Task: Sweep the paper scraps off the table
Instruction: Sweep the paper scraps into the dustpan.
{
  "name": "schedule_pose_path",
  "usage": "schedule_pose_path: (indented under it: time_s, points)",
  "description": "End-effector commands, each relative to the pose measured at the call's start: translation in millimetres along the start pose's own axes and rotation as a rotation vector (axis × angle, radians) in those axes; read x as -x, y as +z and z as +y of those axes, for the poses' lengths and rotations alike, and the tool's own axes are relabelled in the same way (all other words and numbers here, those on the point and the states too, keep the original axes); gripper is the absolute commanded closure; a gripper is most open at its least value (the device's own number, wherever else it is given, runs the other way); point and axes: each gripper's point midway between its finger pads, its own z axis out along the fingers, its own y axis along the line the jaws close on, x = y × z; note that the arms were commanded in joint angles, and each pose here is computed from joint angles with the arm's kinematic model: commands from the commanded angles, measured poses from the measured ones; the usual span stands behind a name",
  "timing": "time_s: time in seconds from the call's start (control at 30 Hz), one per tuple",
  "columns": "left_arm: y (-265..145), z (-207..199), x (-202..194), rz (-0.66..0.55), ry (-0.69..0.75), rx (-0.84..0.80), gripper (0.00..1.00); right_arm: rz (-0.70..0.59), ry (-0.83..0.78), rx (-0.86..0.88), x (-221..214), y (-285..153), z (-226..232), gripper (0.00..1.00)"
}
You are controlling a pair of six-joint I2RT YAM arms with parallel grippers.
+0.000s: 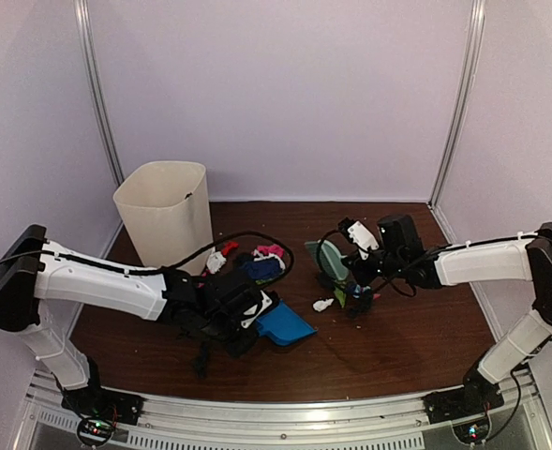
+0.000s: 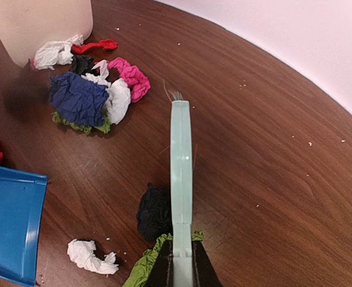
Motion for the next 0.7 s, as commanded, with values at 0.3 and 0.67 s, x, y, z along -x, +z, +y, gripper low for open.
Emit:
schedule_pose_path:
  time_s: [0.3, 0.67]
  points:
    - [13.1, -1.6, 19.2, -0.045, 0.055, 0.031, 1.00, 0.056, 0.060, 0.175, -18.0, -3.5, 33.5, 1.00]
    - [31.9, -16.5, 30.1, -0.037, 0.080, -0.023, 1.00, -0.005, 0.168, 0.351, -10.8, -27.1, 76.3, 1.00]
